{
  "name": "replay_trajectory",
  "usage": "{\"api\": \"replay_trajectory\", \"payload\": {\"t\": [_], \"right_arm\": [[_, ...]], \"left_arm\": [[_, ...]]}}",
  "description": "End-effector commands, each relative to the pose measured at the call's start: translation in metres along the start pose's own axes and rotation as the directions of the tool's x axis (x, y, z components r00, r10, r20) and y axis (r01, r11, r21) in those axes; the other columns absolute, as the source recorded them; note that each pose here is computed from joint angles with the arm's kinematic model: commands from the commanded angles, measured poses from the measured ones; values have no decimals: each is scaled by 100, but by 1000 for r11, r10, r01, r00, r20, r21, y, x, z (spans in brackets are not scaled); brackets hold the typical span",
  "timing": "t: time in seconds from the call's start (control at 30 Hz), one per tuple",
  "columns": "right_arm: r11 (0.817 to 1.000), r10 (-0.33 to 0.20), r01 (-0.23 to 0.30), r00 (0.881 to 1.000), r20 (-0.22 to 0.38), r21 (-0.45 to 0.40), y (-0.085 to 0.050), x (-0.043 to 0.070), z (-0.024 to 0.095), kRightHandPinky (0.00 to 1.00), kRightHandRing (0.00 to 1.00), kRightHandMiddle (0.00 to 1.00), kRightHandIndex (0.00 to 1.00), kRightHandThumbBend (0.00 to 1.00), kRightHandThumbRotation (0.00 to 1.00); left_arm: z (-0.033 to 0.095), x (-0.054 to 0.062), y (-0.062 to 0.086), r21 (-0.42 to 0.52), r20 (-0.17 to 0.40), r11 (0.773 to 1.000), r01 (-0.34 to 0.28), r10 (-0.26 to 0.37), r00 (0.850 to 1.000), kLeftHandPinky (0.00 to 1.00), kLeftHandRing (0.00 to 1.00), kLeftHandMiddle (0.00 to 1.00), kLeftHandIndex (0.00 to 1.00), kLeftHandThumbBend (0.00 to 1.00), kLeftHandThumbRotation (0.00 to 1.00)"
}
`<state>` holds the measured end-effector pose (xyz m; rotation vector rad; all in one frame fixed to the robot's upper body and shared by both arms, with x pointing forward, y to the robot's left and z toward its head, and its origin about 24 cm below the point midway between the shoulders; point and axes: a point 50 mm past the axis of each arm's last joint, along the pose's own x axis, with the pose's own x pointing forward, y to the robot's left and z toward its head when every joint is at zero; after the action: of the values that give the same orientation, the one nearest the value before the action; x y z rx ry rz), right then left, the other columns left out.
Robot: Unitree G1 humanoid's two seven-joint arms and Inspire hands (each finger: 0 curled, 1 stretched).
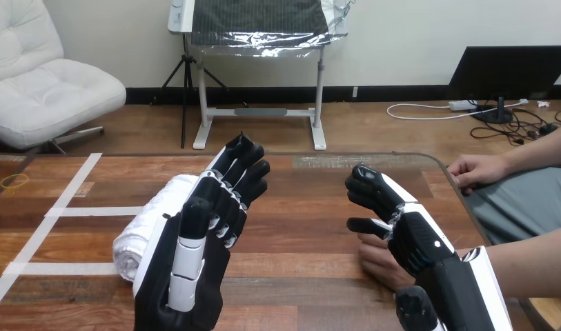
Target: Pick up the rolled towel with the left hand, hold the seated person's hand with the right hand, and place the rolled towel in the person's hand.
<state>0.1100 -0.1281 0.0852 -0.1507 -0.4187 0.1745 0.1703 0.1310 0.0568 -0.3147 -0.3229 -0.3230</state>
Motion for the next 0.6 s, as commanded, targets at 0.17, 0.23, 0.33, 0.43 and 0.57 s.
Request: {"api": "replay_trajectory", "payload": {"t": [0.17,0.23,0.33,0.43,0.57], "right_arm": [[1000,-17,16,996,85,5,-2,11,9,75,86,87,87,87,100],[1000,-18,17,996,86,7,-2,11,9,75,86,87,87,87,100],[1000,-18,18,996,84,9,-1,11,9,75,86,87,87,87,100],[1000,-19,18,996,83,8,-1,11,9,75,86,87,87,87,100],[1000,-18,17,997,81,8,-1,11,9,75,86,87,87,87,100]], "left_arm": [[14,15,-6,-13,100,1000,25,-23,995,93,91,90,89,69,87],[14,15,-6,-11,100,1000,25,-24,995,93,91,90,89,69,87],[14,15,-6,-6,100,1000,25,-24,995,93,91,90,89,68,87],[14,15,-6,-3,99,1000,25,-24,995,93,91,90,89,69,88],[14,15,-6,-8,97,1000,25,-24,995,93,91,91,89,68,88]]}}
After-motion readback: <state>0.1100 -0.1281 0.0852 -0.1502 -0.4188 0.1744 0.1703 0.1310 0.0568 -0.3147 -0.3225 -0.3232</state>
